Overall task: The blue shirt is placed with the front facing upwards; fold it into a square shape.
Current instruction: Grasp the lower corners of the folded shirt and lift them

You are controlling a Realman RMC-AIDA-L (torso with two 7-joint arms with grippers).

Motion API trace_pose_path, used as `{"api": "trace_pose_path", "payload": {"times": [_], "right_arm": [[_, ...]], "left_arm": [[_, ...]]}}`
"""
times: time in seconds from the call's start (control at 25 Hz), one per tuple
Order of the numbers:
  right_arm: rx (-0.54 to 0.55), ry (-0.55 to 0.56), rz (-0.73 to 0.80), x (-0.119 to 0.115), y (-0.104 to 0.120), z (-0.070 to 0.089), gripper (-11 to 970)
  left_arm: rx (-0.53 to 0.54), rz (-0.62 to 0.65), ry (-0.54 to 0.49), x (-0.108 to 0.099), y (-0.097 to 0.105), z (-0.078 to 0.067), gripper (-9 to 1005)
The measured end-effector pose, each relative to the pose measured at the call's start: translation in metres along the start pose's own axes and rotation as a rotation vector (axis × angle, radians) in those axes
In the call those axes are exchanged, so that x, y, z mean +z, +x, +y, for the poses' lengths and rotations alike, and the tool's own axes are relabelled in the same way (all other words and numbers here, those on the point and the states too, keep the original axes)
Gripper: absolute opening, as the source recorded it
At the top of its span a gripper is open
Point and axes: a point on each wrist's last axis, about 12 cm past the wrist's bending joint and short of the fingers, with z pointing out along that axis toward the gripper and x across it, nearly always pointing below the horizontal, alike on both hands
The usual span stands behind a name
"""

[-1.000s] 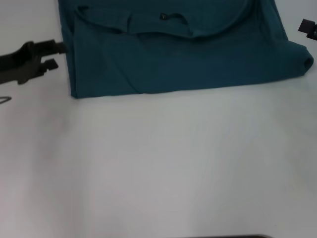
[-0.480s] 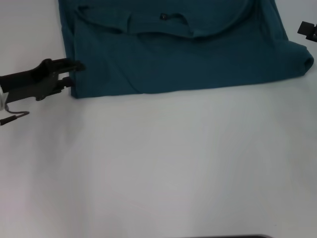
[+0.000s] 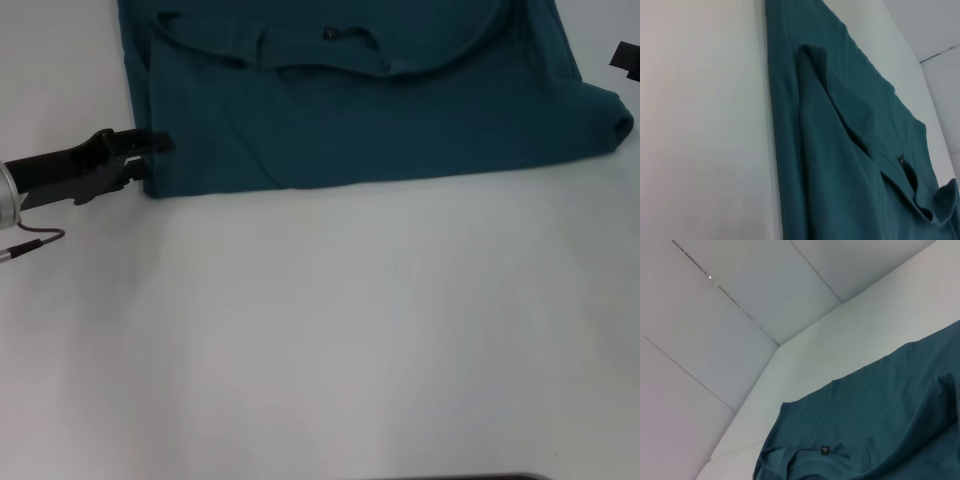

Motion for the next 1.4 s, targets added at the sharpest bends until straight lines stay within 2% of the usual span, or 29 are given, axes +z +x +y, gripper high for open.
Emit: {"api": "trace_pose_path", "payload": {"times": [0.44, 0.96, 1.4], "right_arm": [[0.006, 0.006, -0.003, -0.002, 0.003, -0.002, 693], [0.009, 0.008, -0.003, -0.003, 0.005, -0.003, 686], [0.012, 0.005, -0.008, -0.004, 0.005, -0.003, 679]], "left_arm": [[0.013, 0.030, -0.030, 0.010, 0.005, 0.001, 612], [-0.001, 0.003, -0.047, 0.008, 0.000, 0.003, 611], [-0.089, 0.058, -0.013, 0.014, 0.006, -0.003, 610]]}}
